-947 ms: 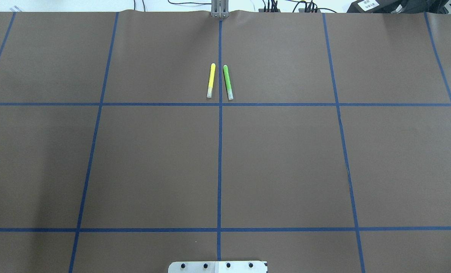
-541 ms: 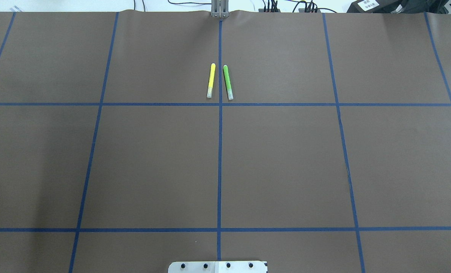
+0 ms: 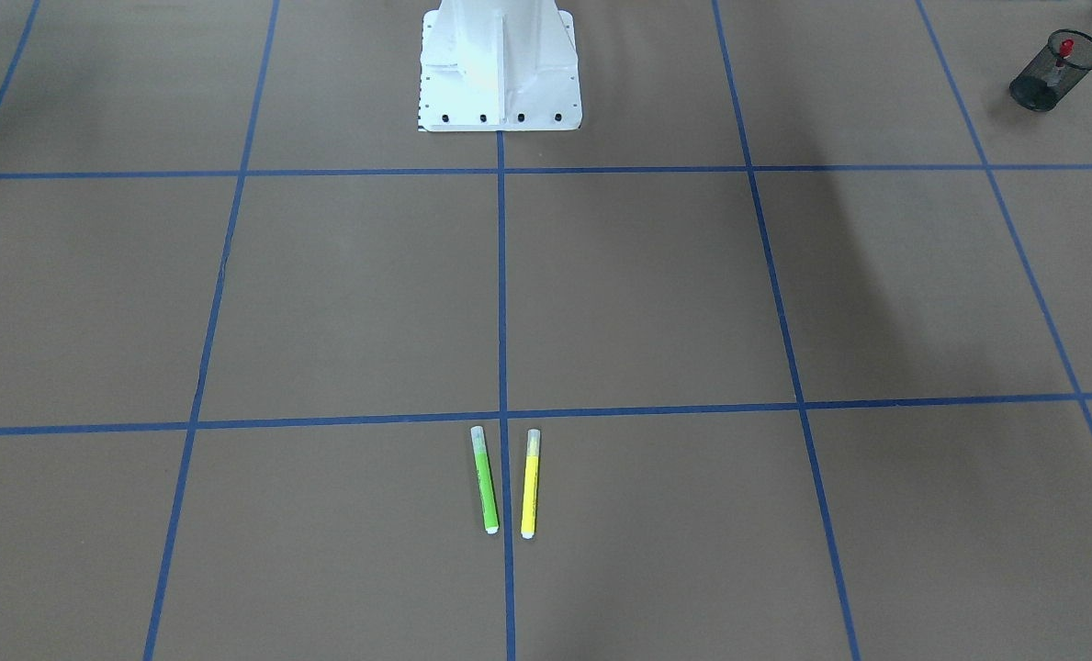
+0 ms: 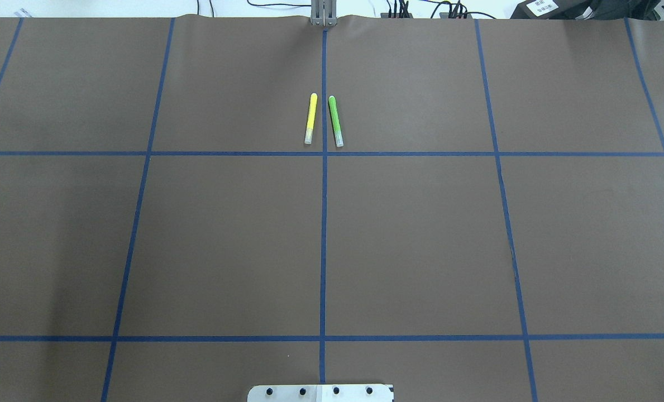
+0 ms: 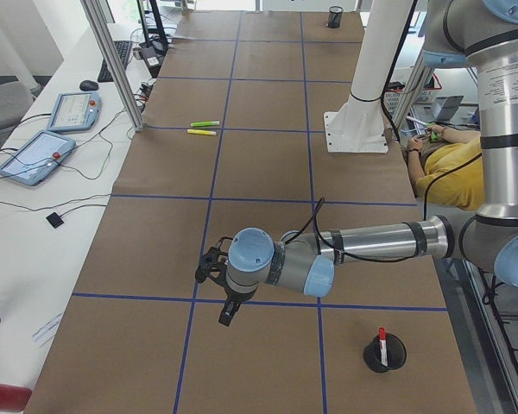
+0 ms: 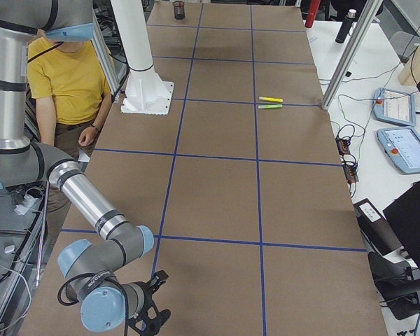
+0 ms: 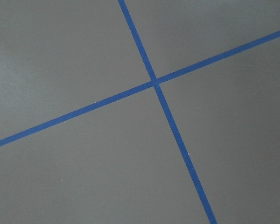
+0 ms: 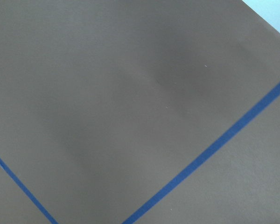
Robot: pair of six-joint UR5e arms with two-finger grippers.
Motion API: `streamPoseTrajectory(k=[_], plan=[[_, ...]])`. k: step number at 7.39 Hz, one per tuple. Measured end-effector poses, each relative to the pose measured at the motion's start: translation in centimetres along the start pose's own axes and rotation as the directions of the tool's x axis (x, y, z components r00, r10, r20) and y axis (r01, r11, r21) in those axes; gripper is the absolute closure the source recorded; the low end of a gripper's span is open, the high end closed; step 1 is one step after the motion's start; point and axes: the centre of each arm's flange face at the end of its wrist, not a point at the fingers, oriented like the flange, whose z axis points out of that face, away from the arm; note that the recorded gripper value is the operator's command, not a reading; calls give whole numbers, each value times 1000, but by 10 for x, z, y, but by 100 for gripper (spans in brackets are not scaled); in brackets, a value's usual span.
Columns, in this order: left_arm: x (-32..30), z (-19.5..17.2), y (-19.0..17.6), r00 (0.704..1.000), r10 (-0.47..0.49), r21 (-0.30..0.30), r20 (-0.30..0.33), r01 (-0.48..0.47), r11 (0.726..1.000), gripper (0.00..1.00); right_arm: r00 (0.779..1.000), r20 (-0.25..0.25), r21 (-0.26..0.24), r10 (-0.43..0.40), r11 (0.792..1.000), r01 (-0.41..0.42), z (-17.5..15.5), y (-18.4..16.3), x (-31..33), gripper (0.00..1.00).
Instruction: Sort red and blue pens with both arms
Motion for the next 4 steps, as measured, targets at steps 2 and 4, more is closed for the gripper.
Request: streamPoseTrajectory(k=[2, 4], plan=[[0, 0, 0, 1000, 0, -1, 0, 0, 1000, 0, 989, -19, -6, -148, 989, 147, 11, -24, -51, 0], [0, 0, 0, 1000, 0, -1, 0, 0, 1000, 0, 965, -57, -4, -258, 966, 258, 21, -48, -114, 0]])
